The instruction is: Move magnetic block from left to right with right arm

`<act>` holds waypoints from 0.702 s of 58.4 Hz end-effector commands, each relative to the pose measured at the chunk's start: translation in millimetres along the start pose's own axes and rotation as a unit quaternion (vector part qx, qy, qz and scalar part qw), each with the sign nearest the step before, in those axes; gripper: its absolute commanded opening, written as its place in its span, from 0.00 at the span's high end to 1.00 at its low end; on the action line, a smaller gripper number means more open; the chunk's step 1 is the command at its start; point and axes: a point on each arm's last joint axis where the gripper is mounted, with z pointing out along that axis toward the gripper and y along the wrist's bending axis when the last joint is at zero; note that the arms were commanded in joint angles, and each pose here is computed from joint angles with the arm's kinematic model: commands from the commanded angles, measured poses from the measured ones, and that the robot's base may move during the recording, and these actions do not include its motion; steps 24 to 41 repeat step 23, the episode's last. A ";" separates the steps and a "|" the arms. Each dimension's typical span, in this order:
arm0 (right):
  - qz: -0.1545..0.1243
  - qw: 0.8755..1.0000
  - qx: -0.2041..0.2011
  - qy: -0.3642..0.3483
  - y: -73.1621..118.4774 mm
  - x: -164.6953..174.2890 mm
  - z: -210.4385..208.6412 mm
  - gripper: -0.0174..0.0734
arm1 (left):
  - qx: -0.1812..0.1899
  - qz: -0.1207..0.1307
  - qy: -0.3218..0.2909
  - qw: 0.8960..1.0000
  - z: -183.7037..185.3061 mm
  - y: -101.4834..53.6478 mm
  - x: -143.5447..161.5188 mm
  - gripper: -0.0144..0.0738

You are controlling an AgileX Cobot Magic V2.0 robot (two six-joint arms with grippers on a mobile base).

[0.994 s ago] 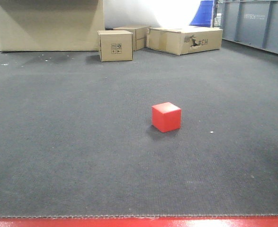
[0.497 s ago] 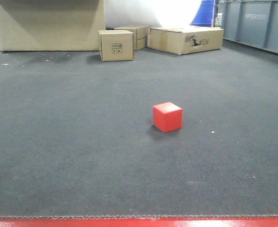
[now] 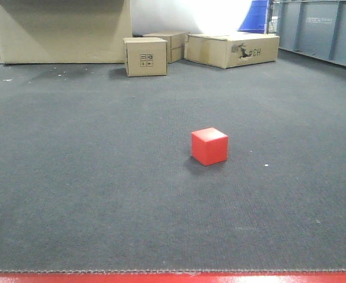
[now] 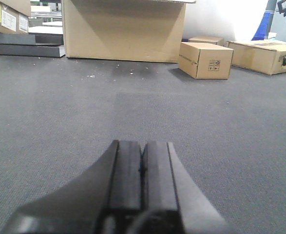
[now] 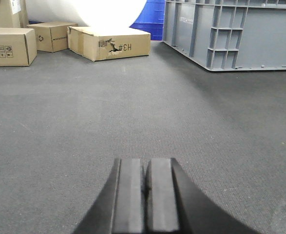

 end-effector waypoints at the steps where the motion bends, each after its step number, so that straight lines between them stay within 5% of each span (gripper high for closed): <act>1: -0.003 0.998 0.001 -0.058 0.0 -9.6 -2.1 0.74 | 0.001 -0.006 -0.046 0.999 -0.9 0.2 -6.4 0.98; 41: -0.003 0.998 0.001 -0.058 0.0 -9.6 -2.1 0.74 | 0.001 -0.006 -0.046 0.999 -0.9 0.2 -6.4 0.98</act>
